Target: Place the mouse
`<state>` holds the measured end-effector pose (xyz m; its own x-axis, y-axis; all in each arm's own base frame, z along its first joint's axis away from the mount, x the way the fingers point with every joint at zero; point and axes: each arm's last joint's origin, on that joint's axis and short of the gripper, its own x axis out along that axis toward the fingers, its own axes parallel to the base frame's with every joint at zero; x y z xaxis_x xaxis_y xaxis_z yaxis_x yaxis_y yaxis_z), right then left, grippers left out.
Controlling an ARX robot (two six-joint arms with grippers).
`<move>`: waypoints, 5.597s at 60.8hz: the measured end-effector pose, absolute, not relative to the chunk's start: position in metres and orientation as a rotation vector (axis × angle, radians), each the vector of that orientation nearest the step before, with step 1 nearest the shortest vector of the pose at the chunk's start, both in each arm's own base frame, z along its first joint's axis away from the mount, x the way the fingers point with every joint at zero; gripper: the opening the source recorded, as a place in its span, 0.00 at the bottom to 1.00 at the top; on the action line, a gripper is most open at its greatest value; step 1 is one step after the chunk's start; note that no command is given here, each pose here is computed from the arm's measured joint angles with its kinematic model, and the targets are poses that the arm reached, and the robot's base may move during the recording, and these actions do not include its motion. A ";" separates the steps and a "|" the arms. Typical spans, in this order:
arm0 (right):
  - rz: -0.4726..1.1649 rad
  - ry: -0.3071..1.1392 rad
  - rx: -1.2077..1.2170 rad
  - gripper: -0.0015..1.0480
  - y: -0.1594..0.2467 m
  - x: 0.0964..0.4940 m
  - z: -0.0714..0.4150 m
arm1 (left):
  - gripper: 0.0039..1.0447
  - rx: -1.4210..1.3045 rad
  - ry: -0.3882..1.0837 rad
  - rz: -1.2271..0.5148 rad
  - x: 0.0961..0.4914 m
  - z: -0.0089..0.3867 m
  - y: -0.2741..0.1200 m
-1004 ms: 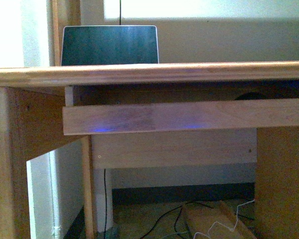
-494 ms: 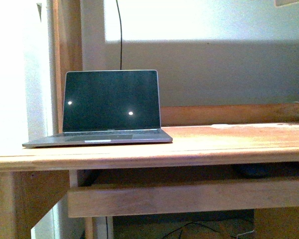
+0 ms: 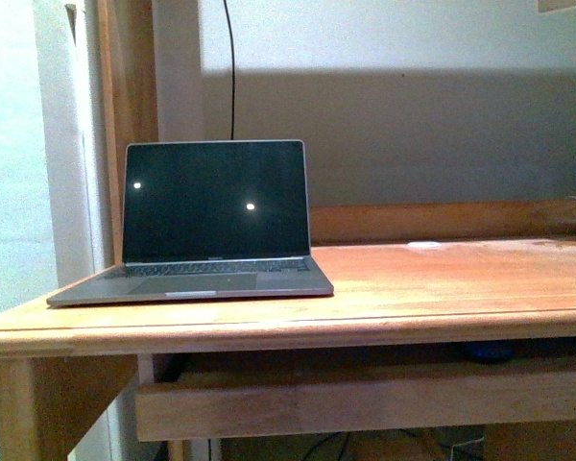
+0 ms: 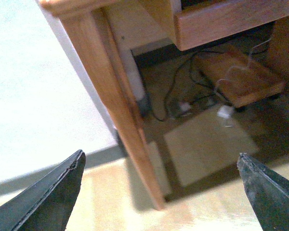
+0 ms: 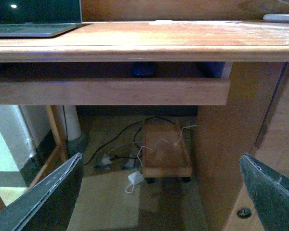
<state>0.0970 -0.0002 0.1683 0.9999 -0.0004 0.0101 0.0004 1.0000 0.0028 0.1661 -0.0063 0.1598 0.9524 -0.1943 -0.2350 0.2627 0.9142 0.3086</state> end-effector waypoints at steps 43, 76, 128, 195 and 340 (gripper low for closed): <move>0.000 -0.010 0.003 0.93 0.000 0.097 0.168 | 0.93 1.418 -0.314 -0.459 0.341 0.117 -0.058; 0.000 -0.010 0.002 0.93 0.000 0.097 0.168 | 0.93 1.390 -0.319 -0.597 0.400 0.092 -0.077; 0.000 -0.010 0.003 0.93 0.000 0.097 0.168 | 0.93 0.086 0.277 -0.947 0.269 0.207 -0.071; 0.073 0.339 -0.136 0.93 0.045 0.240 0.236 | 0.02 -0.012 0.001 0.003 0.131 0.189 -0.001; -0.173 0.332 -0.135 0.92 0.142 0.457 0.292 | 0.02 -0.010 -0.003 -0.005 0.098 0.166 0.000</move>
